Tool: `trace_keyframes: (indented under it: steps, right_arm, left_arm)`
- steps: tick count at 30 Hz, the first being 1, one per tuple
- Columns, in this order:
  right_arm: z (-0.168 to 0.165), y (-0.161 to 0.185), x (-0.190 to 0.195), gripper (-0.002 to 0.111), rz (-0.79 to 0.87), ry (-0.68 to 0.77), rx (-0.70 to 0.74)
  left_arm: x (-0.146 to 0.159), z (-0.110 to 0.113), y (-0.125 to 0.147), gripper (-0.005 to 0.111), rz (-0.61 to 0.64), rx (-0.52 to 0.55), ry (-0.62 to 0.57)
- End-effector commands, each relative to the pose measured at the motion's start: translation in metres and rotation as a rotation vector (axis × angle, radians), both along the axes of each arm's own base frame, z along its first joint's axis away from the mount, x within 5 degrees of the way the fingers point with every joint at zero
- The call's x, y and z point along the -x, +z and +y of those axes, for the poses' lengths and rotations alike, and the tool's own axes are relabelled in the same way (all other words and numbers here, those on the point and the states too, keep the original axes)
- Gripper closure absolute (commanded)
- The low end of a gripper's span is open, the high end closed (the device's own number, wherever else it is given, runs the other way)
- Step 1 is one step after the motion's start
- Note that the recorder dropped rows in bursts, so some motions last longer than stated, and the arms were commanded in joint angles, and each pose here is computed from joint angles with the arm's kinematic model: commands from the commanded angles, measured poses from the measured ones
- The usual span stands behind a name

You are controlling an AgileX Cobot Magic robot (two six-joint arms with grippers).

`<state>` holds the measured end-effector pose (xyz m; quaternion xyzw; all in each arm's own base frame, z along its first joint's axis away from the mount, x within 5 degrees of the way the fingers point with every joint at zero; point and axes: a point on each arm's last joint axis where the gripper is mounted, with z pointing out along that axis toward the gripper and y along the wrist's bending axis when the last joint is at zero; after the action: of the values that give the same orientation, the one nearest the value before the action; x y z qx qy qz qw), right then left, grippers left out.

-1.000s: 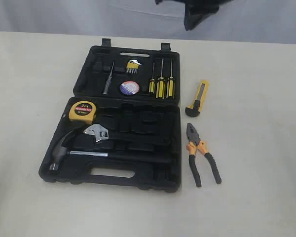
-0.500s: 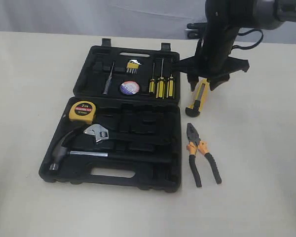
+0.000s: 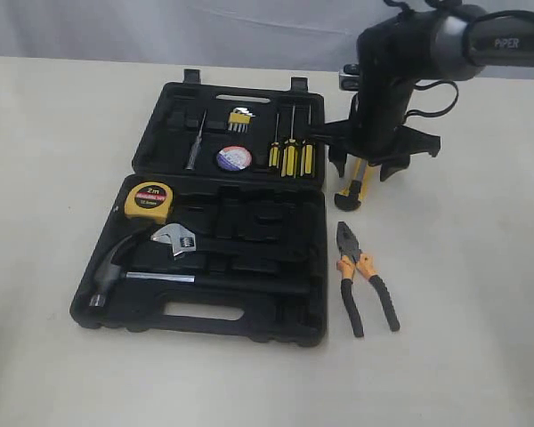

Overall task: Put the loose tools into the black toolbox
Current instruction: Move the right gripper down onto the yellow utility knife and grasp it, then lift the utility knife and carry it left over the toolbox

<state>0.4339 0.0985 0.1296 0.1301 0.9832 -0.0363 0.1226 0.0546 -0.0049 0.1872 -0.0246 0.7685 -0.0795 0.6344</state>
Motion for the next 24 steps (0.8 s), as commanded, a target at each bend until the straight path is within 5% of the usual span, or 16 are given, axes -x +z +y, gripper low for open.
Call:
trace_keyframes:
  steps: [1,7,19,24]
  right_arm:
    - [-0.006,-0.011,0.001,0.05,0.036,-0.015,0.028]
    - [-0.005,-0.028,0.002,0.052,0.086,-0.032,0.017]
    - [-0.002,-0.03,0.009,0.108,0.172,0.067,0.002]
    - [-0.002,-0.026,0.007,0.109,0.176,0.134,0.019]
  left_arm:
    - [0.0,0.0,0.002,0.107,-0.001,0.005,-0.006]
    - [0.0,0.0,0.002,0.107,-0.001,0.005,-0.006]
    - [0.0,0.0,0.001,0.107,0.001,0.005,-0.006]
    - [0.0,0.0,0.001,0.107,0.001,0.005,-0.006]
